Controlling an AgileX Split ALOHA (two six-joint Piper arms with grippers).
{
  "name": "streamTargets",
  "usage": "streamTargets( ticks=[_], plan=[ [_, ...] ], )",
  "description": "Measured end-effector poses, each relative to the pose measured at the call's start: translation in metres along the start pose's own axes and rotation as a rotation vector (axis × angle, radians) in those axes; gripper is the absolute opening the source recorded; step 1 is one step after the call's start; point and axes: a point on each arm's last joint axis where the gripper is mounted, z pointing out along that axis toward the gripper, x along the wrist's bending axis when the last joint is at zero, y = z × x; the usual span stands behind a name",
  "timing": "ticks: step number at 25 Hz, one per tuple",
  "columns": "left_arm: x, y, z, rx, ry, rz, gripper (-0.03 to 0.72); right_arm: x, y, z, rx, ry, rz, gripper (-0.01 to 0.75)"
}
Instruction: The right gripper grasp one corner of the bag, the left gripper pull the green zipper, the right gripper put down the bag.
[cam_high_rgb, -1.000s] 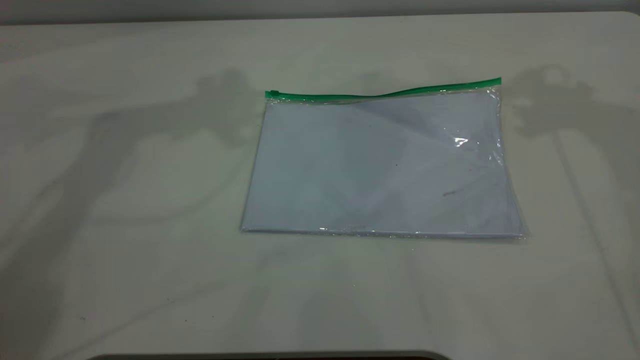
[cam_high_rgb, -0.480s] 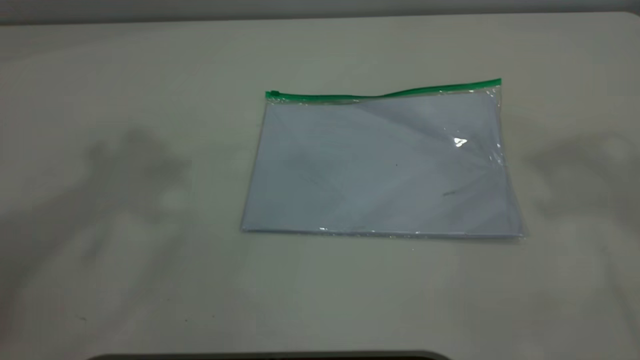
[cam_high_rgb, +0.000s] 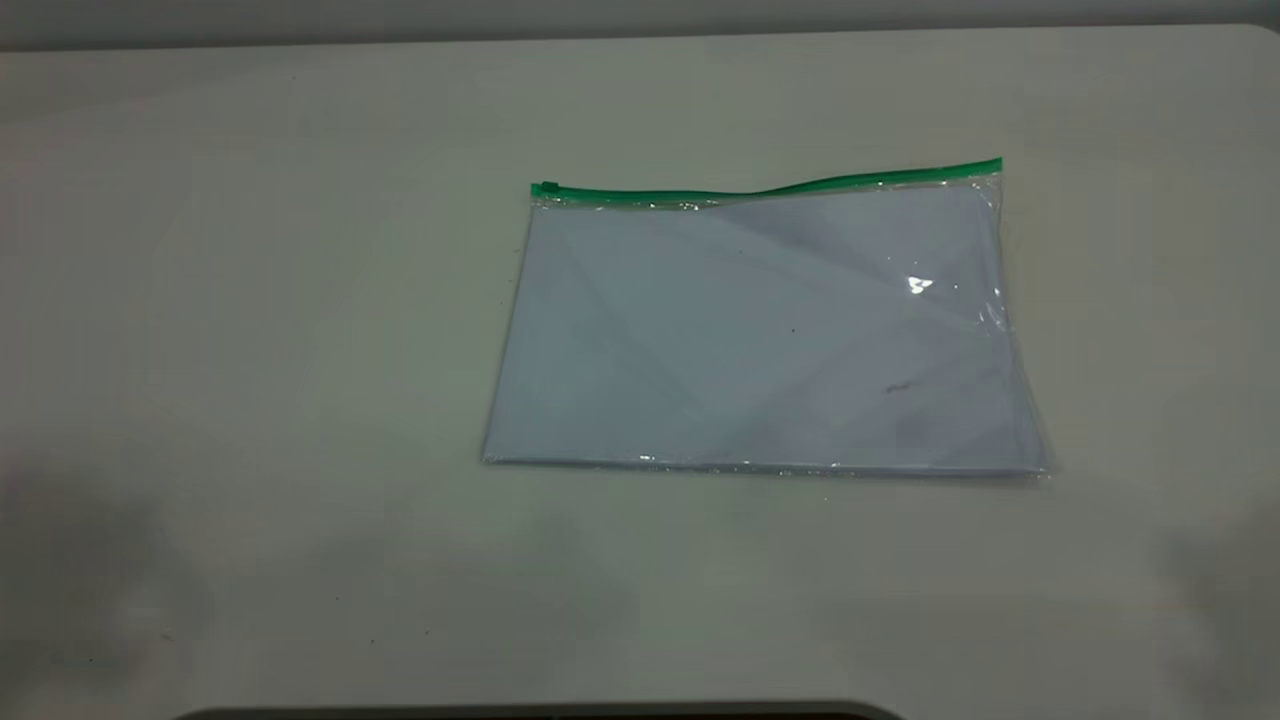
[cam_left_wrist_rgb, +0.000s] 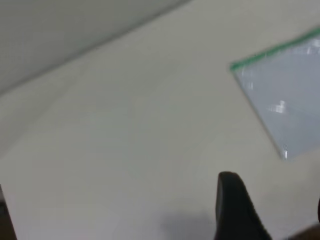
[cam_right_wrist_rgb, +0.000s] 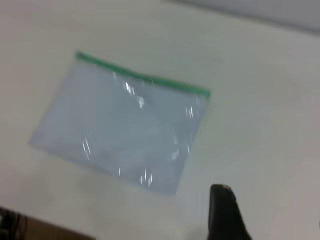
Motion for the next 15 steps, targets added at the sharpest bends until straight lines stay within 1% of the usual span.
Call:
streamTargets(
  ticks=[3,7,12,15],
  plan=[
    [-0.012,-0.044,0.005,0.061,-0.001,-0.008,0.46,0.005,-0.034,0.001,0.036,-0.019,0.048,0.487],
    [-0.029,-0.103,0.012,0.102,-0.01,-0.014,0.46,0.011,-0.08,0.005,0.075,-0.049,0.094,0.487],
    [-0.045,-0.156,0.025,0.133,-0.016,-0.061,0.46,0.012,-0.134,0.015,0.122,-0.123,0.132,0.487],
    [-0.051,-0.178,0.036,0.159,-0.019,-0.113,0.46,0.013,-0.159,0.021,0.121,-0.159,0.157,0.487]
  ],
)
